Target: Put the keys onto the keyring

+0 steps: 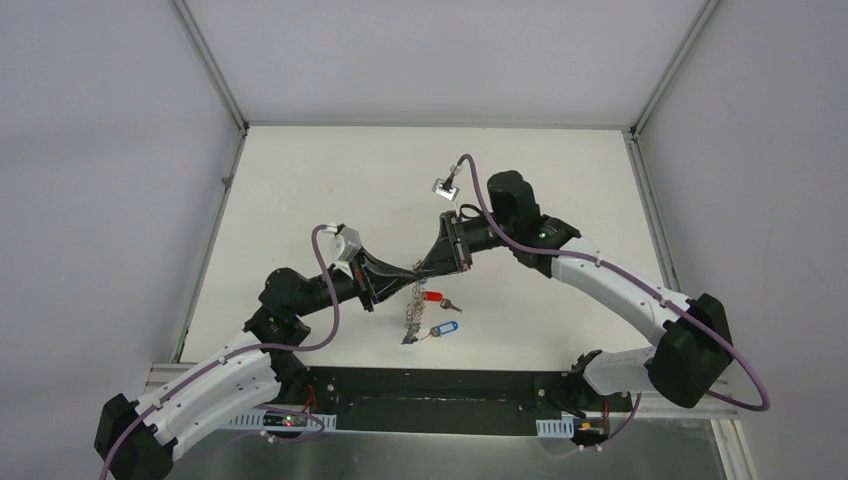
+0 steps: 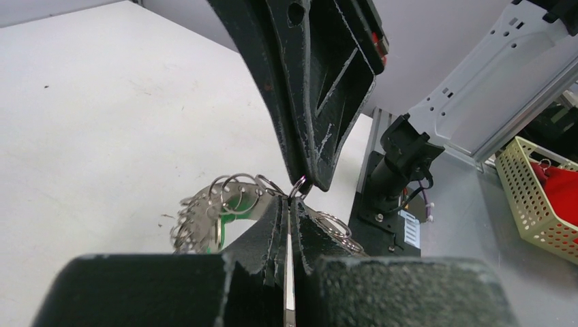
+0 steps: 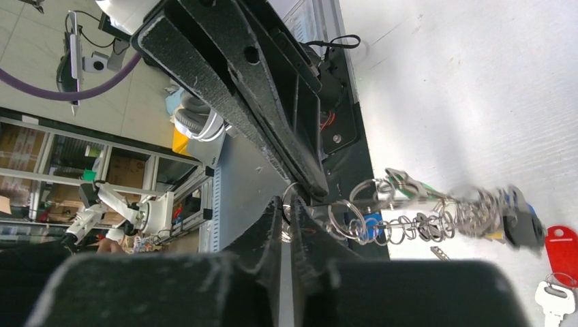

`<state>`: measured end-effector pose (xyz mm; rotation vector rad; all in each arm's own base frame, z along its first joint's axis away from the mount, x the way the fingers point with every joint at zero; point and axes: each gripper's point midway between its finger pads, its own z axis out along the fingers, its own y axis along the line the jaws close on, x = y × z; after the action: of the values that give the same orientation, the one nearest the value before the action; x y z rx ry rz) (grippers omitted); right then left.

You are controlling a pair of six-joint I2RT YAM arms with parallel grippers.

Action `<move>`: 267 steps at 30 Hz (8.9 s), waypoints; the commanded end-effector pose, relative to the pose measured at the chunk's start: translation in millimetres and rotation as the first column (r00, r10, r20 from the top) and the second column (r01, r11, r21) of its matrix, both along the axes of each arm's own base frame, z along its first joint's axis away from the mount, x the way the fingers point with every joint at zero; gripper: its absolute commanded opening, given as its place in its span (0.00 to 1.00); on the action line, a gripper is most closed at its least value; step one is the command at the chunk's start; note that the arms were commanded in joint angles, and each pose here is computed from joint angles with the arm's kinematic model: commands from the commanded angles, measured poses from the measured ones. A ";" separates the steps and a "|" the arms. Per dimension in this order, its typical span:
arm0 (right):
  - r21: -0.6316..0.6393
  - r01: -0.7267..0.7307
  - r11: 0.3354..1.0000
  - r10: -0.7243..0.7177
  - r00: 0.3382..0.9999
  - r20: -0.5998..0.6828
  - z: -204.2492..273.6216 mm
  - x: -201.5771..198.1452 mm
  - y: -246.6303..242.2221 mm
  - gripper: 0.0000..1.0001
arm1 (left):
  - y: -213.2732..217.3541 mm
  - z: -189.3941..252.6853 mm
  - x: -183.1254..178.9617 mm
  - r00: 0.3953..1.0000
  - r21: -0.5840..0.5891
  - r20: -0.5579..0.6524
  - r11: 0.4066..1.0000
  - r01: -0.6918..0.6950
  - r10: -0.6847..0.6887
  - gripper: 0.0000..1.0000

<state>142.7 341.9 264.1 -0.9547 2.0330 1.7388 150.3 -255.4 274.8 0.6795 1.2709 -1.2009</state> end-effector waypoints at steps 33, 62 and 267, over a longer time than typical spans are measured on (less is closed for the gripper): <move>-0.458 -0.122 0.881 -0.024 0.953 -0.301 -14.8 -13.0 -17.3 0.00 | -2.7 -4.6 3.9 0.943 0.441 0.291 0.897 0.020 -0.164 0.49; -0.387 -0.198 0.901 0.068 0.943 -0.325 3.1 -21.2 -14.7 0.00 | -41.8 -16.4 -6.7 0.909 0.359 0.221 0.896 0.261 -0.353 0.30; -0.451 0.450 0.771 -0.181 0.833 0.522 -58.4 63.7 -46.5 0.00 | -86.8 -112.1 34.5 0.948 0.490 -0.240 0.869 -0.066 0.208 0.62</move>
<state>202.6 276.2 179.6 -0.9844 2.3401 0.5649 176.5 -346.7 180.5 0.7556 1.7901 -1.0383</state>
